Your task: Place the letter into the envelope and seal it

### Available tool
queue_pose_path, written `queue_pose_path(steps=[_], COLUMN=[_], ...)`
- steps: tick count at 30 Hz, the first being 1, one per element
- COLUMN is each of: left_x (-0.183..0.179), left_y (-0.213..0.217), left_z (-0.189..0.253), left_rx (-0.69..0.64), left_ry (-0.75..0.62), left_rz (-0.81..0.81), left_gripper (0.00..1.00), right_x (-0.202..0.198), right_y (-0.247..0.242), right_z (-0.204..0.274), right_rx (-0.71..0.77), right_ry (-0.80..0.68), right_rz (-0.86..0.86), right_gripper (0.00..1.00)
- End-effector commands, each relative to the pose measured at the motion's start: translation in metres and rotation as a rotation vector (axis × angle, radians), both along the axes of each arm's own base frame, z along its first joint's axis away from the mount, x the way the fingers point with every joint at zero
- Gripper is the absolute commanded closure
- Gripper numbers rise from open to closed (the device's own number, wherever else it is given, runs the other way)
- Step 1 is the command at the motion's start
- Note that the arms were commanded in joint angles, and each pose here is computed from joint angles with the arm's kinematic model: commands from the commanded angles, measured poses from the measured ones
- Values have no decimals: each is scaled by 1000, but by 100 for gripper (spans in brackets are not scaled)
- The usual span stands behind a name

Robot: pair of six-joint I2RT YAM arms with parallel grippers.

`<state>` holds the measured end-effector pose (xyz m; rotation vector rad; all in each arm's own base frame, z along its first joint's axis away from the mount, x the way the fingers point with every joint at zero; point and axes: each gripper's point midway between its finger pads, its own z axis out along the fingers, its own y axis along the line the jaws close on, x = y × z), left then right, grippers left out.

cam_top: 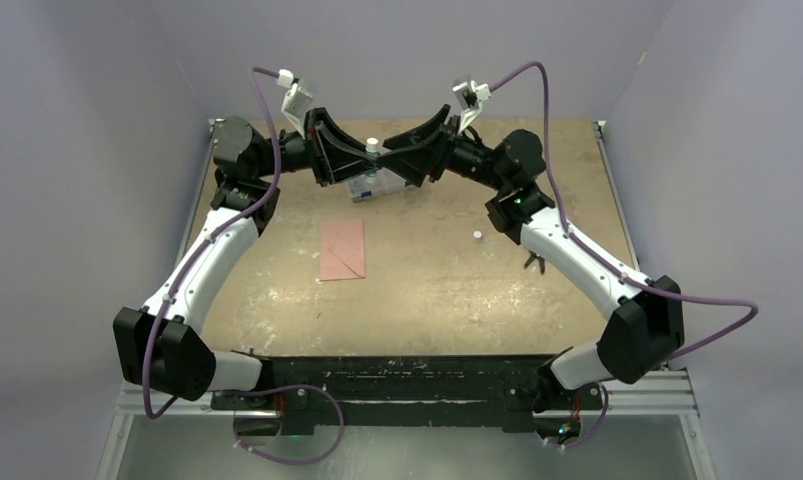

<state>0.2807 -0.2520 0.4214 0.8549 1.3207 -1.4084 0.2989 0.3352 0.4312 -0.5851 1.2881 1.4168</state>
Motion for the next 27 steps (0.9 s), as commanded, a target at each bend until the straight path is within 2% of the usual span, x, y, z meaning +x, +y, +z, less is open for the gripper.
queue_pose_path(steps=[1, 5, 14, 19, 22, 25, 27], left_x=[-13, -11, -13, -11, -10, -7, -2], left_y=[0, 0, -1, -2, -2, -1, -1], left_z=[21, 19, 24, 22, 23, 27, 28], left_rx=[-11, -10, -19, -18, -20, -26, -25], left_ry=[-76, -65, -67, -14, -6, 4, 20], left_rz=[-49, -54, -57, -69, -64, -41, -9], left_gripper=[100, 100, 100, 100, 100, 100, 92], right_x=[-22, -23, -17, -24, -26, -27, -24], right_y=[-1, 3, 14, 25, 33, 33, 29], right_z=[42, 41, 36, 36, 36, 37, 41], right_rx=[112, 118, 109, 122, 120, 129, 146], right_ry=[-88, -84, -68, -69, -58, -50, -34], right_rz=[96, 137, 155, 217, 248, 237, 195], right_gripper=[44, 55, 65, 69, 82, 91, 94])
